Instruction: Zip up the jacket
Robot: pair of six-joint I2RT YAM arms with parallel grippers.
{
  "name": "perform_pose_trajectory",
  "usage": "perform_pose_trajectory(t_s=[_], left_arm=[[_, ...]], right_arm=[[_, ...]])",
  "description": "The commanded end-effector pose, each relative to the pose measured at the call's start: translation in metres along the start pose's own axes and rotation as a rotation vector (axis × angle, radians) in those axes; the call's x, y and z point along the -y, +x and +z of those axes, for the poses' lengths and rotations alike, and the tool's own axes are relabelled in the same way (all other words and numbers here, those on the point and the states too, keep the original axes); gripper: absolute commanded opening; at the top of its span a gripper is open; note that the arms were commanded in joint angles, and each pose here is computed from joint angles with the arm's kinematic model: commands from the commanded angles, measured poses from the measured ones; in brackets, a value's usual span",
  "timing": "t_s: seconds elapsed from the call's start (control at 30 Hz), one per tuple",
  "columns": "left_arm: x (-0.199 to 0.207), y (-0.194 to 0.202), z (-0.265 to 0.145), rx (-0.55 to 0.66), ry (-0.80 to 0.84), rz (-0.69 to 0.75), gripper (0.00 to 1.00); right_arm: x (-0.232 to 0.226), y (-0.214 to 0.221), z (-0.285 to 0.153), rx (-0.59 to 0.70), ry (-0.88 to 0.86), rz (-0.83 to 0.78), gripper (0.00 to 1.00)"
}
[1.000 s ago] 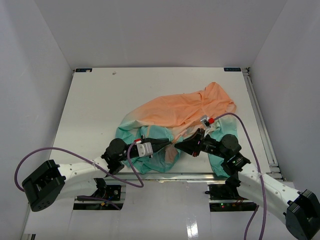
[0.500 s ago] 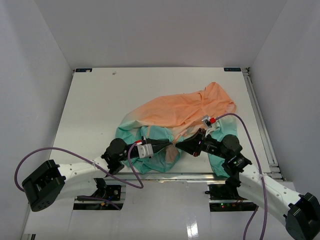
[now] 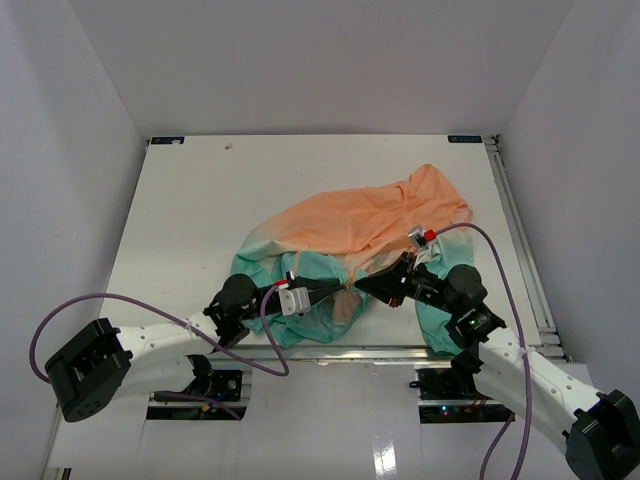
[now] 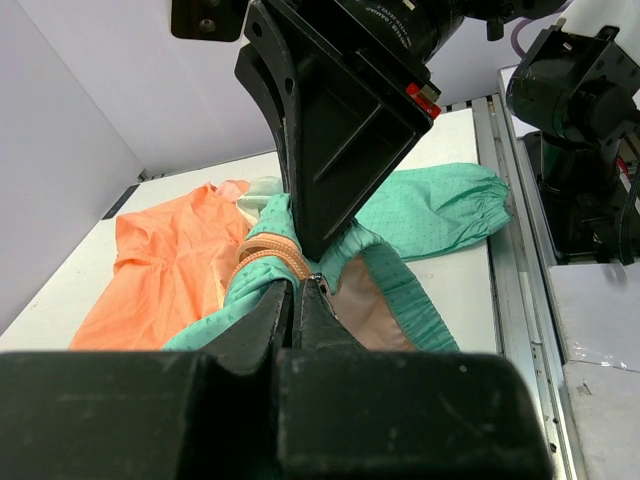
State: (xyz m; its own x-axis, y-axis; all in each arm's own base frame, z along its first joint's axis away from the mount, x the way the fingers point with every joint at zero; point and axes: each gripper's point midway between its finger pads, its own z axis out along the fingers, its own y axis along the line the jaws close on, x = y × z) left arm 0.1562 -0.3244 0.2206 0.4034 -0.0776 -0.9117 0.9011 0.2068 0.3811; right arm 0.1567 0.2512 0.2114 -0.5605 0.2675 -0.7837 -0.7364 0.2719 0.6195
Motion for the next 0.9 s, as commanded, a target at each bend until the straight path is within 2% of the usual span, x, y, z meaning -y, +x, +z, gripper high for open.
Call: perform_pose_trajectory(t_s=[0.0,0.3,0.37,0.6,0.73,0.87], left_arm=[[0.014,0.024,-0.007,-0.087,0.054,-0.043,0.0],[0.009,0.029,-0.006,-0.108,0.027,-0.051,0.0],[0.001,0.027,-0.003,-0.112,-0.012,-0.07,0.0],[0.004,0.025,0.003,-0.134,0.009,-0.159,0.0],[0.004,0.03,0.003,-0.174,-0.005,-0.241,0.0],[0.007,0.035,0.006,-0.22,-0.005,-0.331,0.0]], right_arm=[[-0.01,-0.06,0.001,0.188,0.015,-0.092,0.08],[-0.008,-0.063,0.001,0.194,0.023,-0.079,0.08],[-0.007,-0.057,0.002,0.167,0.016,-0.082,0.08],[0.018,-0.031,0.009,0.055,0.072,-0.081,0.08],[0.028,-0.028,0.007,0.036,0.126,-0.085,0.17],[0.038,-0.025,0.002,0.008,0.203,-0.088,0.37]])
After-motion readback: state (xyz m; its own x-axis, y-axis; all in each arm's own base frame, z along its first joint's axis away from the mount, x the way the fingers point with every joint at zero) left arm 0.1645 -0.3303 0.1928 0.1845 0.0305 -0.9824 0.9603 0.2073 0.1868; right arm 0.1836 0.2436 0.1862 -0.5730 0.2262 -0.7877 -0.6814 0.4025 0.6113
